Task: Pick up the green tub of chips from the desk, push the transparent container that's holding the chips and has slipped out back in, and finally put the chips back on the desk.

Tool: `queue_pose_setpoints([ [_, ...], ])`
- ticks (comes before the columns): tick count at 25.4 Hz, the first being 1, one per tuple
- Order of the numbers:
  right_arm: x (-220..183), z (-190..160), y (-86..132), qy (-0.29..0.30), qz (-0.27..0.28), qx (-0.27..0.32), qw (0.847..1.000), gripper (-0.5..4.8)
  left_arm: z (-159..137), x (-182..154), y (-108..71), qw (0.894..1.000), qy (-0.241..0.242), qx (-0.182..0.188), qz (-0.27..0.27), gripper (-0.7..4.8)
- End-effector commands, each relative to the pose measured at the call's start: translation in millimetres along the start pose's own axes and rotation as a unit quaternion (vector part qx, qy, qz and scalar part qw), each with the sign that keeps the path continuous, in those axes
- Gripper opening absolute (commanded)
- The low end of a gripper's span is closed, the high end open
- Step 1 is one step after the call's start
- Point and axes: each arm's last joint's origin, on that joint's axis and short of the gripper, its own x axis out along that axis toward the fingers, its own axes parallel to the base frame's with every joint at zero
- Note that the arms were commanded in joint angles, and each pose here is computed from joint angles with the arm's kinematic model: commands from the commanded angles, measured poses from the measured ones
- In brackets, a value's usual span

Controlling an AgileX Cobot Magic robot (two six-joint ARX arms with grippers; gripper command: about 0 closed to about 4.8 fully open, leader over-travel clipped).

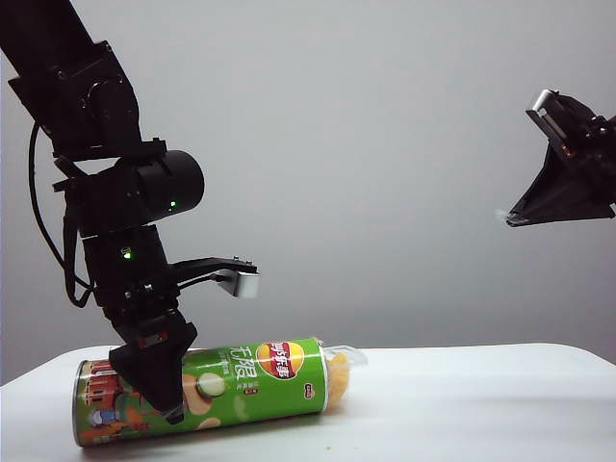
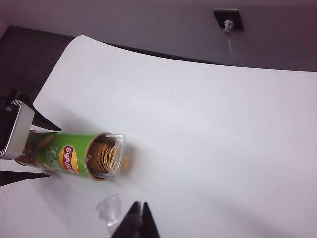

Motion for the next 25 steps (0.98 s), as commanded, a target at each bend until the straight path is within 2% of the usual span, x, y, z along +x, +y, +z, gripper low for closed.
queue_pose_setpoints([
  [1, -1, 3, 1, -0.008, 0.000, -0.015, 1.000, -0.01, 2, -1, 0.0, 1.000, -0.005, 0.009, -0.001, 4.02],
  [3, -1, 3, 1, -0.008, -0.001, -0.015, 1.000, -0.01, 2, -1, 0.1, 1.000, -0.006, 0.009, -0.002, 3.26],
  [6, -1, 3, 1, -0.008, -0.002, -0.015, 1.000, -0.01, 3, -1, -0.1, 1.000, -0.017, 0.011, -0.010, 2.72],
  [9, -1, 3, 1, -0.008, -0.003, -0.015, 1.000, -0.01, 5, -2, 0.4, 1.000, -0.023, 0.013, -0.008, 2.72],
  [14, -1, 3, -1, -0.006, -0.038, -0.014, 0.999, -0.01, 7, -7, 0.3, 0.999, -0.028, 0.015, -0.003, 2.72],
  [18, 0, 2, -3, -0.004, -0.055, 0.008, 0.998, -0.01, 17, -23, -1.1, 0.999, -0.036, 0.024, 0.001, 2.72],
  [22, 7, 0, -1, 0.005, -0.116, 0.052, 0.992, -0.01, 37, -41, -0.6, 0.999, -0.038, 0.034, -0.002, 2.73],
  [25, 18, -3, 10, 0.025, -0.151, 0.044, 0.987, -0.01, 54, -52, -5.0, 0.998, -0.035, 0.055, 0.007, 2.73],
])
